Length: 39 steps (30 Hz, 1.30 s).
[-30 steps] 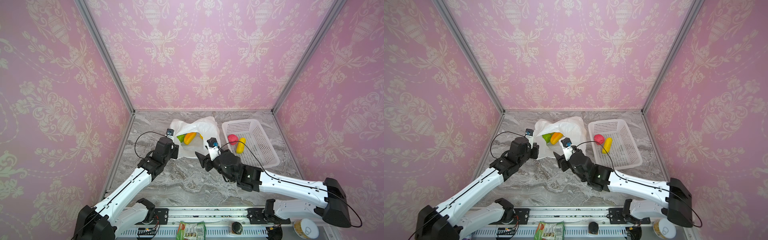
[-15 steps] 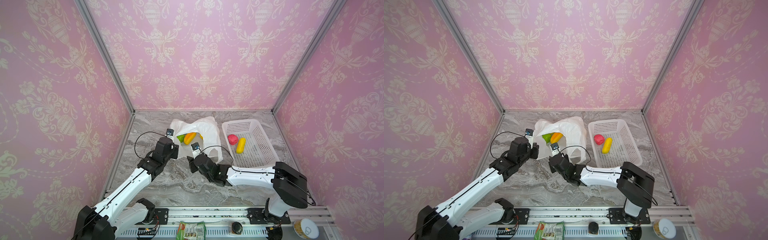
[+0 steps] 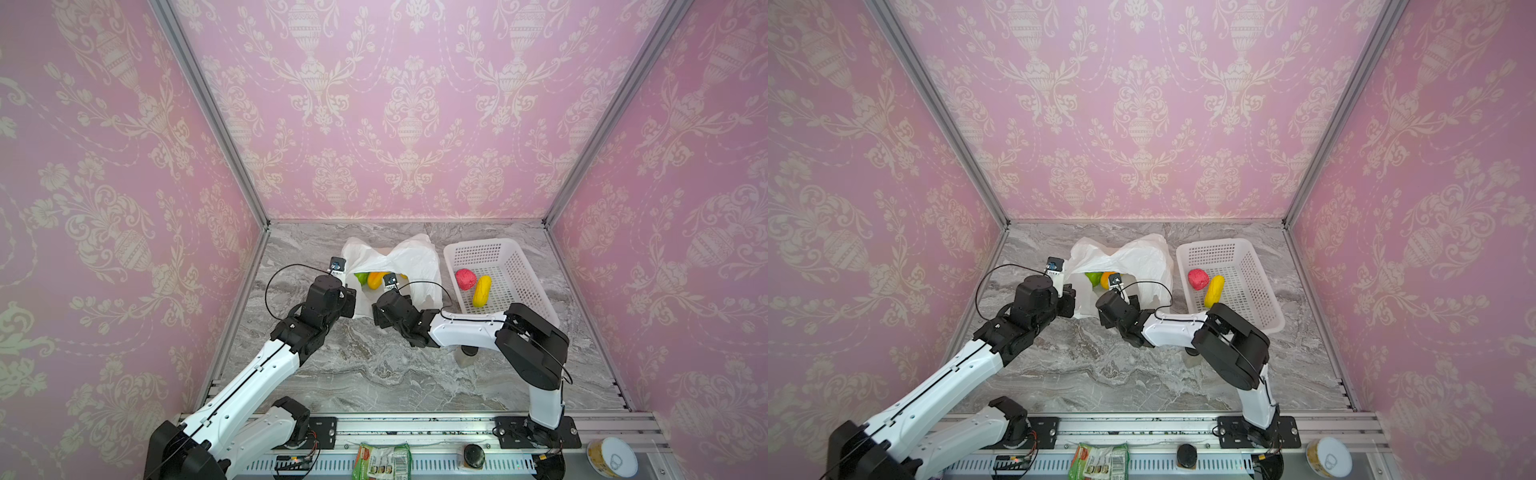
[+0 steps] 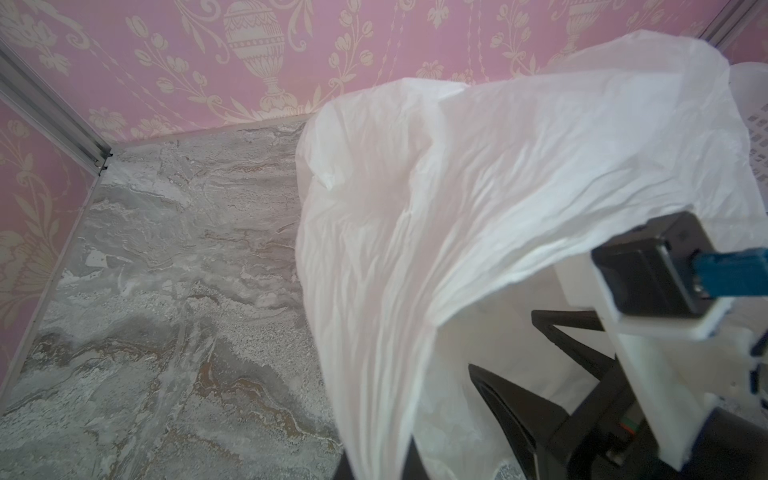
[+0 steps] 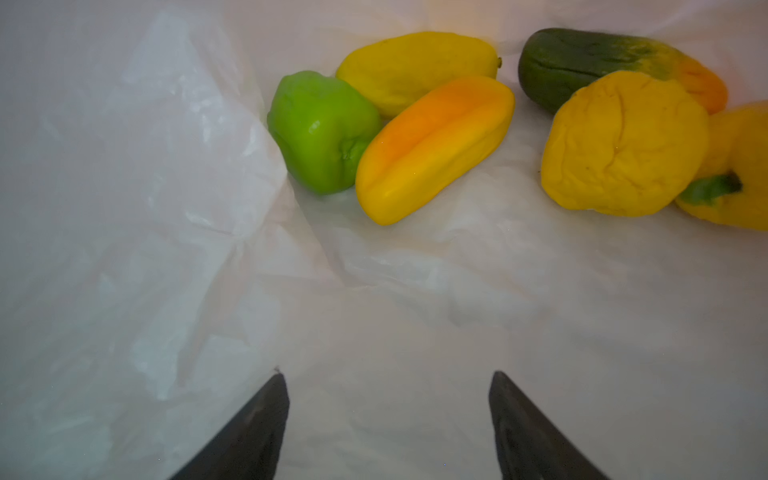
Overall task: Untie the knot of the plastic bag and take out the fruit
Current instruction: 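Return the open right gripper into the bag mouth above the fruit, then lower the right gripper and grasp the orange-yellow pepper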
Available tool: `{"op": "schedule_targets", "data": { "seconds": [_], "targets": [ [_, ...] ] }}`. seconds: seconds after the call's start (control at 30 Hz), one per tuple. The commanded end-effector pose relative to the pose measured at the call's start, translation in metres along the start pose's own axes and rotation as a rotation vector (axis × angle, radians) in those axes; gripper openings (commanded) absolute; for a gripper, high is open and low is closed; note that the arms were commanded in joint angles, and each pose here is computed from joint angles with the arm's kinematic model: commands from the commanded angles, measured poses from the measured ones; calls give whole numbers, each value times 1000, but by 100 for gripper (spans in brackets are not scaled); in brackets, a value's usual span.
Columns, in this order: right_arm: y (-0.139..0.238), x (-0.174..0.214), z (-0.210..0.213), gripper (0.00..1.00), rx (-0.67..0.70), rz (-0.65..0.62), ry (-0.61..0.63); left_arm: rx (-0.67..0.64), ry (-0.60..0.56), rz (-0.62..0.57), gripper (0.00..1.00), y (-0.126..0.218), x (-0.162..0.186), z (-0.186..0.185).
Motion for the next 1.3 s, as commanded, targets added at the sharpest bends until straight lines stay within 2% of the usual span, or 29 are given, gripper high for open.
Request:
{"op": "schedule_targets", "data": {
  "seconds": [0.0, 0.13, 0.3, 0.47, 0.6, 0.73, 0.9, 1.07, 1.27],
  "targets": [
    [-9, 12, 13, 82, -47, 50, 4, 17, 19, -7, 0, -1, -1, -1],
    [-15, 14, 14, 89, -32, 55, -1, 20, 18, -7, 0, -1, -2, -1],
    [-25, -2, 2, 93, -46, 62, -109, 24, 17, -1, 0, -3, -1, -2],
    [-40, -22, -7, 92, -70, 36, -260, 36, 17, -7, 0, -1, -2, -2],
    [-53, -35, -9, 90, -61, 11, -342, 109, 14, -34, 0, 0, -5, -7],
    [-69, -43, -7, 90, -51, -14, -384, 148, -10, -51, 0, 3, -7, -14],
    [-93, -48, -7, 91, 25, -18, -408, 187, -18, -78, 0, 9, -2, -18],
    [-105, -46, -24, 93, 111, -59, -445, 192, -17, -83, 0, 9, -1, -18],
    [-112, -45, -34, 84, 104, -39, -466, 190, -18, -80, 0, 9, -2, -18]
  ]
}}
Point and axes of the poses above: each gripper's point midway between its finger pads, its own y axis back along the fingers, its own z axis along the line the jaws close on, x = y × z, the point moved 10 cm from there along y, back along the fingers, and after that the axes turned 13 degrees about -y, right-handed, at the moved point
